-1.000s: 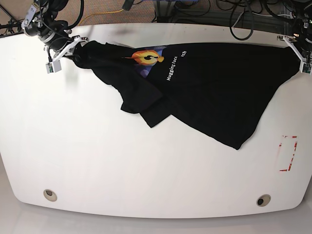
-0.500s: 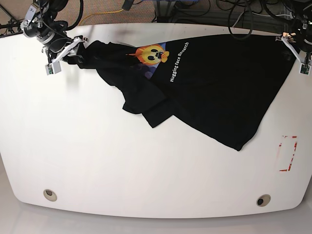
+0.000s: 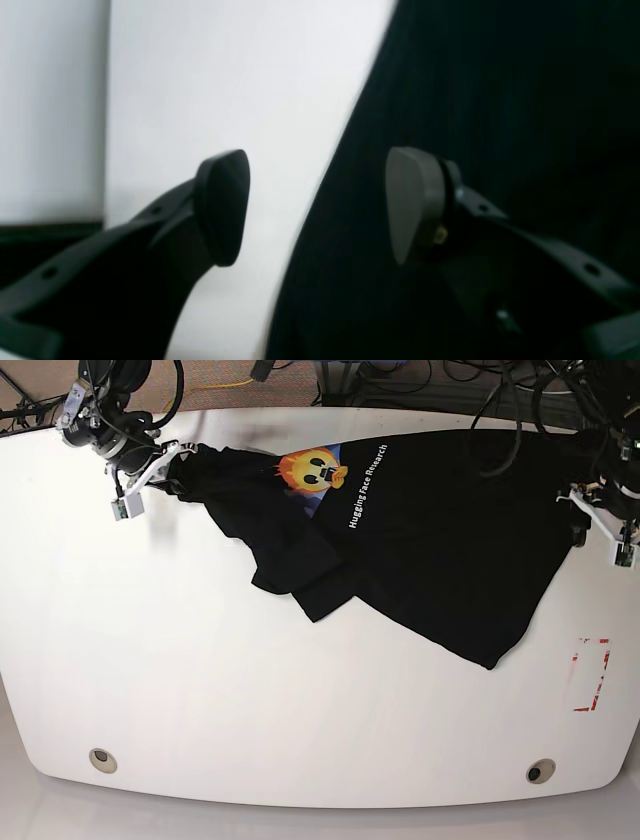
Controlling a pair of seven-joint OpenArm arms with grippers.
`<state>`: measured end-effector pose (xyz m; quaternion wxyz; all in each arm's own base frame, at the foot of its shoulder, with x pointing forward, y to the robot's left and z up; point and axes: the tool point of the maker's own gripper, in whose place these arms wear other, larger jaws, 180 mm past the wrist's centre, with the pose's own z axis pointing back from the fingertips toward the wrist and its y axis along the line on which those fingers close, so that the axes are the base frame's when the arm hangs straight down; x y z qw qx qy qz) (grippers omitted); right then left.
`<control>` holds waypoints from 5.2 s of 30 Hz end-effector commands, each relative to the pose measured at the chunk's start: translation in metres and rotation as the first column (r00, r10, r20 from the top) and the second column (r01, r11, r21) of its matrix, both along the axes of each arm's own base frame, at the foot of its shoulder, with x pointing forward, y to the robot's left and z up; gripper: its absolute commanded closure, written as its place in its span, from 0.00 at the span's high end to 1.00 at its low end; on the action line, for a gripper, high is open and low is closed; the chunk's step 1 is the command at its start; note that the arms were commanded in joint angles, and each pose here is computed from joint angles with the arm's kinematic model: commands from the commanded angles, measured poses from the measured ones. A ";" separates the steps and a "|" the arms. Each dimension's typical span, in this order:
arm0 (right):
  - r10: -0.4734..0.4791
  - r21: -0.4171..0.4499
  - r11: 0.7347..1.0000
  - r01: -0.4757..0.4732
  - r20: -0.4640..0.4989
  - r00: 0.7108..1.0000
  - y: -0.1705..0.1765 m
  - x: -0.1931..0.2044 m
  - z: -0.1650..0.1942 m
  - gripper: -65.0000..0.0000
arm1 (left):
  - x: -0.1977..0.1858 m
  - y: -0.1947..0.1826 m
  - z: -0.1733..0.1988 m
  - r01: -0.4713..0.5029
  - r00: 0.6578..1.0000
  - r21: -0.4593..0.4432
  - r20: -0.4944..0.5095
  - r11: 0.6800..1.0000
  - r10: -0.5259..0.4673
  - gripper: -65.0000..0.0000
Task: Fold the T-shirt properly
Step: 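Swing the left gripper with its shirt edge toward the robot, then pull both grippers apart to stretch the shirt flat on the table, then release the right gripper and raise it off the shirt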
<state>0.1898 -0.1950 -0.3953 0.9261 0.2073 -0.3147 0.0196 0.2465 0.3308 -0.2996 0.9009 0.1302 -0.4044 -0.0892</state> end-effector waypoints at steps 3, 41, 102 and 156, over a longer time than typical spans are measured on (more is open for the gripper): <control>-0.012 0.016 1.000 0.012 0.019 1.000 -0.003 0.004 0.001 0.03 | 0.040 -0.001 0.011 -0.050 0.996 -0.013 0.071 0.999 0.051 0.63; -0.011 0.011 1.000 0.010 0.098 0.995 -0.005 0.035 0.017 0.00 | 0.197 -0.080 -0.104 0.048 0.993 -0.363 -0.084 0.930 -0.084 0.46; 0.203 -0.358 0.933 0.030 0.593 0.779 -0.071 0.313 0.339 0.00 | 0.184 -0.028 0.324 -0.037 0.815 0.184 0.574 0.982 -0.077 0.00; 0.254 -0.150 0.961 -0.232 0.149 0.956 0.010 0.033 0.051 0.59 | 0.023 -0.017 -0.023 0.144 0.980 0.098 -0.155 0.985 -0.128 0.00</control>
